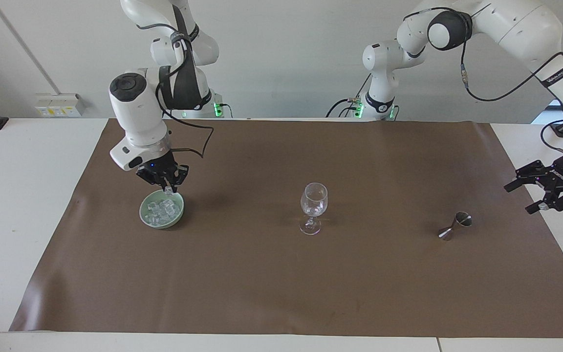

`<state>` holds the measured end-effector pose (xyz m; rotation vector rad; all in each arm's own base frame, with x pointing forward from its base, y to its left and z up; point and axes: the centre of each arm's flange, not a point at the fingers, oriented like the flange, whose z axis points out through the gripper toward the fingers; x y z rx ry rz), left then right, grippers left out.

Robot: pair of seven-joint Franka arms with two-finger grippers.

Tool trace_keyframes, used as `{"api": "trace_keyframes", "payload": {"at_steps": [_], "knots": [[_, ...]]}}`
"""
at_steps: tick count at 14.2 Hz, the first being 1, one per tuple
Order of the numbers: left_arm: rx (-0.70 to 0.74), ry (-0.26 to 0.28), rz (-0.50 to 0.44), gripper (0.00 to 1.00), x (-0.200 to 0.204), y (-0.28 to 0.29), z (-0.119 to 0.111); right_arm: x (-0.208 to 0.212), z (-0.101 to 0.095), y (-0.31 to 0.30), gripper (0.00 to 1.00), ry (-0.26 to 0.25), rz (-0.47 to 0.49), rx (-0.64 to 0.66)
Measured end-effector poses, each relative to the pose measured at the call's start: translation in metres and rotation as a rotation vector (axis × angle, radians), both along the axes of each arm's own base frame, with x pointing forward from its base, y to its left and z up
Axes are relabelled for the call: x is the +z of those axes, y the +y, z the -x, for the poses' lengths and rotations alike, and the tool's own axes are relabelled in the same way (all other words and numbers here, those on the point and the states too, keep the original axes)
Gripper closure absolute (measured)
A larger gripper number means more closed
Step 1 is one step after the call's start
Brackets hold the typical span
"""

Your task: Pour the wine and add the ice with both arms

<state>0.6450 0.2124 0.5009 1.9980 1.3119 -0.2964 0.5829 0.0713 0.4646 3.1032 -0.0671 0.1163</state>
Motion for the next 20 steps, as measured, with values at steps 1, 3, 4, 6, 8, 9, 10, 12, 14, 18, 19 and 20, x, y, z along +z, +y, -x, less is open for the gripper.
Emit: {"api": "trace_keyframes", "payload": {"at_steps": [1, 3, 4, 6, 8, 9, 10, 12, 14, 18, 19, 20], "knots": [[-0.022, -0.031, -0.025, 0.0, 0.013, -0.001, 0.001, 0.012, -0.002, 0.014, 0.78, -0.022, -0.009, -0.033], [-0.09, -0.082, -0.093, 0.0, 0.031, -0.005, 0.004, 0.034, -0.004, 0.039, 0.78, -0.061, -0.031, -0.096], [-0.139, -0.109, -0.134, 0.0, 0.04, -0.01, 0.006, 0.043, -0.005, 0.05, 0.78, -0.075, -0.046, -0.119], [-0.221, -0.152, -0.209, 0.0, 0.06, -0.022, 0.01, 0.058, -0.005, 0.072, 0.78, -0.089, -0.105, -0.15], [-0.303, -0.186, -0.277, 0.0, 0.08, -0.038, 0.015, 0.071, -0.004, 0.099, 0.78, -0.099, -0.164, -0.188], [-0.347, -0.202, -0.311, 0.0, 0.089, -0.048, 0.018, 0.077, -0.004, 0.114, 0.78, -0.106, -0.182, -0.205], [-0.395, -0.216, -0.349, 0.0, 0.098, -0.058, 0.021, 0.082, -0.005, 0.128, 0.78, -0.113, -0.198, -0.222], [-0.504, -0.262, -0.423, 0.0, 0.117, -0.075, 0.027, 0.087, -0.008, 0.156, 0.78, -0.116, -0.227, -0.259], [-0.61, -0.317, -0.489, 0.0, 0.136, -0.087, 0.036, 0.088, -0.01, 0.184, 0.78, -0.115, -0.253, -0.287], [-0.76, -0.357, -0.604, 0.0, 0.162, -0.115, 0.047, 0.093, -0.006, 0.239, 0.78, -0.14, -0.325, -0.345], [-0.795, -0.36, -0.629, 0.0, 0.166, -0.126, 0.048, 0.094, -0.004, 0.249, 0.78, -0.142, -0.338, -0.352], [-0.828, -0.364, -0.654, 0.0, 0.17, -0.138, 0.05, 0.094, 0.0, 0.257, 0.78, -0.138, -0.348, -0.356]]}}
